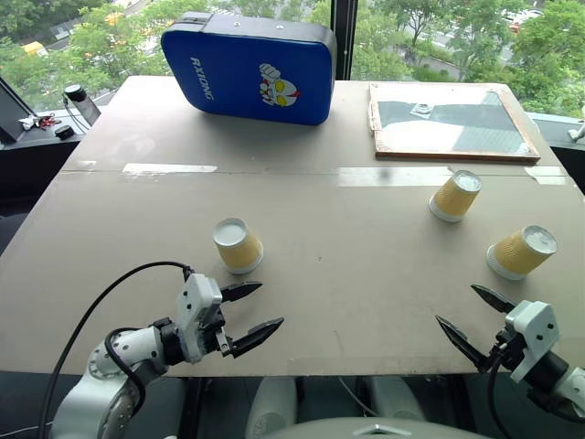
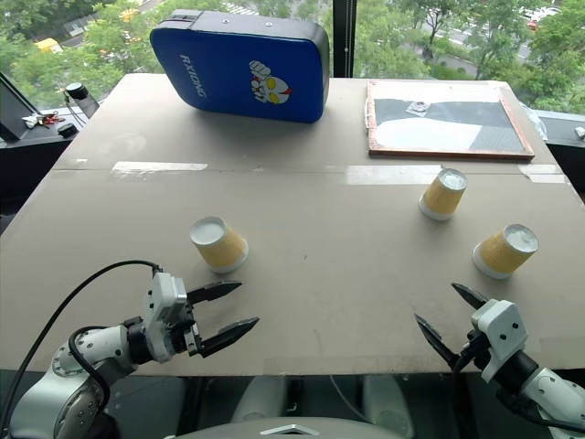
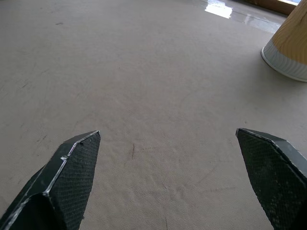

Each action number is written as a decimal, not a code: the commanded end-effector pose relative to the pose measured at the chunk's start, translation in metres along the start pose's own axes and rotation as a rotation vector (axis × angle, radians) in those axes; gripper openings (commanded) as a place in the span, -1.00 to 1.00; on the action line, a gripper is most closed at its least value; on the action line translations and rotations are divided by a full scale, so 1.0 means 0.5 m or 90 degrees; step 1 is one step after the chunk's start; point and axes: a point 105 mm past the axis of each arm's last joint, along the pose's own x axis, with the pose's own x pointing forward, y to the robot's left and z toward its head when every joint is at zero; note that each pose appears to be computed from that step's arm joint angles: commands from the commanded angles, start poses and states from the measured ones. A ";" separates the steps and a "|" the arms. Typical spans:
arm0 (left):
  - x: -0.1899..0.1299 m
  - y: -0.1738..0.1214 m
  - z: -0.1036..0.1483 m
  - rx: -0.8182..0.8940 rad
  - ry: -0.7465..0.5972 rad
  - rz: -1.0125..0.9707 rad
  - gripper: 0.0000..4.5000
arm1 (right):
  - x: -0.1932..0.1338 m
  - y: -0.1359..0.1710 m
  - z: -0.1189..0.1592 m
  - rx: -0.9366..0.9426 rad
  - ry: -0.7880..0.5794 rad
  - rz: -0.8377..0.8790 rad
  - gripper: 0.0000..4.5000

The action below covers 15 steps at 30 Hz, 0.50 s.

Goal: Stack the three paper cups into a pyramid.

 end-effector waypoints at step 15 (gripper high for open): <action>0.048 -0.066 0.166 0.082 -0.152 -0.198 0.98 | 0.042 -0.188 0.199 -0.145 -0.098 -0.325 0.99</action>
